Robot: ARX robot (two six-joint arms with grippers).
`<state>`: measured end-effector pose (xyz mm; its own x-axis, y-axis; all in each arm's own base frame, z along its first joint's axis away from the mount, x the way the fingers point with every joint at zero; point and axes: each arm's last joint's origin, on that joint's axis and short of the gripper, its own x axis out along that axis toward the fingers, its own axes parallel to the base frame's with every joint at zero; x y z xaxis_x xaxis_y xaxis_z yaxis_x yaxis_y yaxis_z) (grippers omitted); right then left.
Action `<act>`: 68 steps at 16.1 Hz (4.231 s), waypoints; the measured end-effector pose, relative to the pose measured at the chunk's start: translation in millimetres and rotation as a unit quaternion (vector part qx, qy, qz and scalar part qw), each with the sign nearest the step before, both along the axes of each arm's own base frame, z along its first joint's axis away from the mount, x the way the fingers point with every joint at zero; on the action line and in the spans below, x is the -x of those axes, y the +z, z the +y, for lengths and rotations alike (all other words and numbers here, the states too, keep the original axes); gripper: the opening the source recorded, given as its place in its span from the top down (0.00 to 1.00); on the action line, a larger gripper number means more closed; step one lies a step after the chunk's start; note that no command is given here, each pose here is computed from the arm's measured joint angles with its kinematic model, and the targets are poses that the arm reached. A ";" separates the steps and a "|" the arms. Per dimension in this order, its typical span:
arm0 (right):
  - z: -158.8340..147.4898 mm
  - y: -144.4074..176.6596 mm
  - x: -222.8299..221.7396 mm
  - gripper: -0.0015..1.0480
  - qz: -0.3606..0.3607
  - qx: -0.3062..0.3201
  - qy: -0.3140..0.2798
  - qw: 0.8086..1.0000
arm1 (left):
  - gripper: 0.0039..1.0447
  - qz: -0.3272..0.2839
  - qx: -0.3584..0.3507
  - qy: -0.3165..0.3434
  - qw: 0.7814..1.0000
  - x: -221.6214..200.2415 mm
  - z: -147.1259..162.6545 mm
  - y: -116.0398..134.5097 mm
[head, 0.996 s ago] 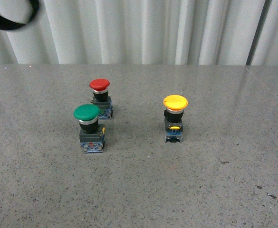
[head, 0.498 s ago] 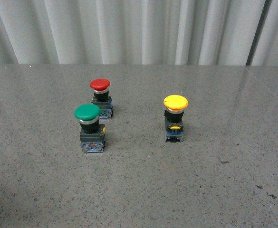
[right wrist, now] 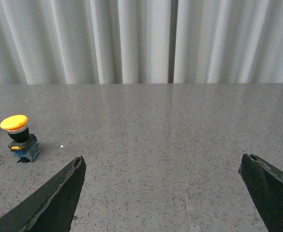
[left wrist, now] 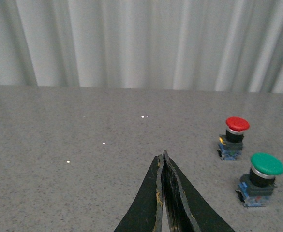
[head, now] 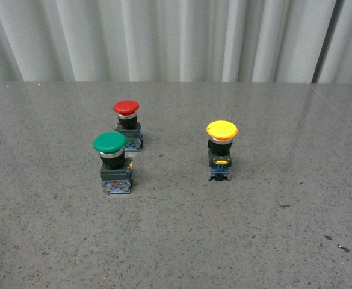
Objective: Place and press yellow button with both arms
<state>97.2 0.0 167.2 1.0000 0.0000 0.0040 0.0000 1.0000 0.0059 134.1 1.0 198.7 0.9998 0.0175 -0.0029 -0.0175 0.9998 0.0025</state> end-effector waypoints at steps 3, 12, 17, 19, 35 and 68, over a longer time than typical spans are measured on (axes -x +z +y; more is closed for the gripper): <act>0.0 0.1 0.0 0.06 0.000 0.000 0.000 1.000 | 0.99 0.001 0.000 -0.010 1.000 6.8 -1.4 -9.2; 0.0 0.0 0.0 0.06 0.000 0.000 0.000 1.000 | 0.99 -0.005 0.000 -0.010 1.000 21.4 -1.1 -28.1; 0.0 0.1 0.0 0.06 0.000 0.000 0.000 1.000 | 0.99 -0.008 0.000 -0.009 1.000 25.3 -1.1 -27.9; 0.0 0.1 0.0 0.06 0.000 0.000 0.000 1.000 | 0.99 0.002 0.000 -0.009 1.000 29.6 -1.1 -29.9; 13.0 58.0 -30.6 0.06 0.026 -0.050 0.058 0.997 | 0.05 -0.001 0.000 -0.009 1.000 36.6 -1.0 -31.4; 186.4 7.5 -220.2 0.98 0.236 0.017 0.178 0.955 | 0.06 -0.001 0.000 -0.009 1.000 36.6 -1.0 -31.4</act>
